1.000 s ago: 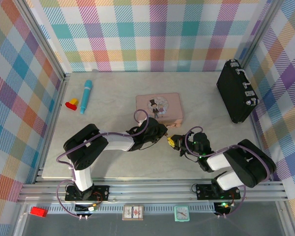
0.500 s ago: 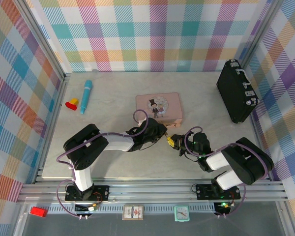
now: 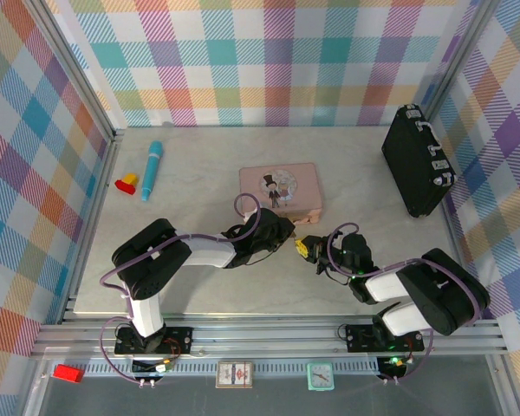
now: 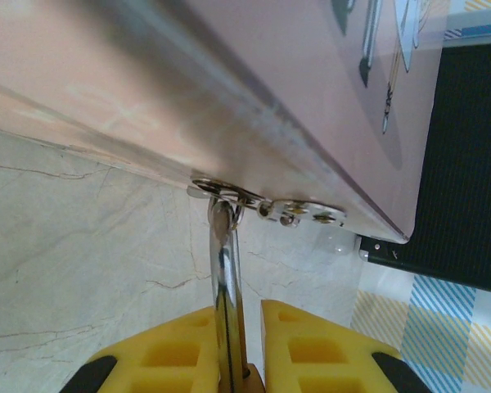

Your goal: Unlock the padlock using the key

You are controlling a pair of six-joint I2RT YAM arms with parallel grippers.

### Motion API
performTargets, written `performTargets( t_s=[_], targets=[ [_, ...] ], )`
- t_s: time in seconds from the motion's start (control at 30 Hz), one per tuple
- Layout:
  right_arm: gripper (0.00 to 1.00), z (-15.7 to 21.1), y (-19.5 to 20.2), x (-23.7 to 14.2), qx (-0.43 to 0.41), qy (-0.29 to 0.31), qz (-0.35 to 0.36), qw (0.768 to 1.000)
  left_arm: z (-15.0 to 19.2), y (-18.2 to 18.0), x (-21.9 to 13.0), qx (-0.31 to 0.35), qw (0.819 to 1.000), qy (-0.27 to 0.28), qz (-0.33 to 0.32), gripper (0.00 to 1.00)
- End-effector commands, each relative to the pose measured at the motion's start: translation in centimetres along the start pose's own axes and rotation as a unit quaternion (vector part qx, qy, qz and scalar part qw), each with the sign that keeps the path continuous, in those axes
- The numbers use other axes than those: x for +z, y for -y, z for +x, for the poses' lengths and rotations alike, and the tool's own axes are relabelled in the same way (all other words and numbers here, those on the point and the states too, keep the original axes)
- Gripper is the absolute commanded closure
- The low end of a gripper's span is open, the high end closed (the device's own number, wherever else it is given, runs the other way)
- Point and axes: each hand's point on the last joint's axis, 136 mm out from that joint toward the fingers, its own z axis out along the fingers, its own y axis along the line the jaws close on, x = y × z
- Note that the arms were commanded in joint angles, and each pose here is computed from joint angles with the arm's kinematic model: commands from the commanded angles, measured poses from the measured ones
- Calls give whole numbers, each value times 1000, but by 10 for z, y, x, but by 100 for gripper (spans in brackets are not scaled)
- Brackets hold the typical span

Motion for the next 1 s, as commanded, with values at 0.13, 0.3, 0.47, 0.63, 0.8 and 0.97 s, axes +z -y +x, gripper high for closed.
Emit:
performTargets(
  t_s=[0.13, 0.3, 0.47, 0.63, 0.8, 0.97],
  targets=[
    [100, 0, -11, 2, -10, 4, -21, 1000, 13, 59, -17, -13, 994, -21, 103, 100],
    [100, -1, -9, 5, -4, 1, -22, 1000, 13, 59, -17, -18, 994, -21, 107, 100],
    [100, -3, -4, 3, -1, 5, -17, 1000, 11, 59, -18, -17, 994, -16, 107, 100],
    [100, -2, -9, 4, -4, 7, -21, 1000, 11, 57, -17, -20, 994, -16, 109, 100],
    [100, -5, -9, 5, -3, 13, -22, 1000, 11, 61, -19, -22, 993, -18, 115, 100],
    [100, -6, -6, 7, 4, 12, -22, 1000, 11, 61, -21, -21, 993, -18, 117, 100]
  ],
)
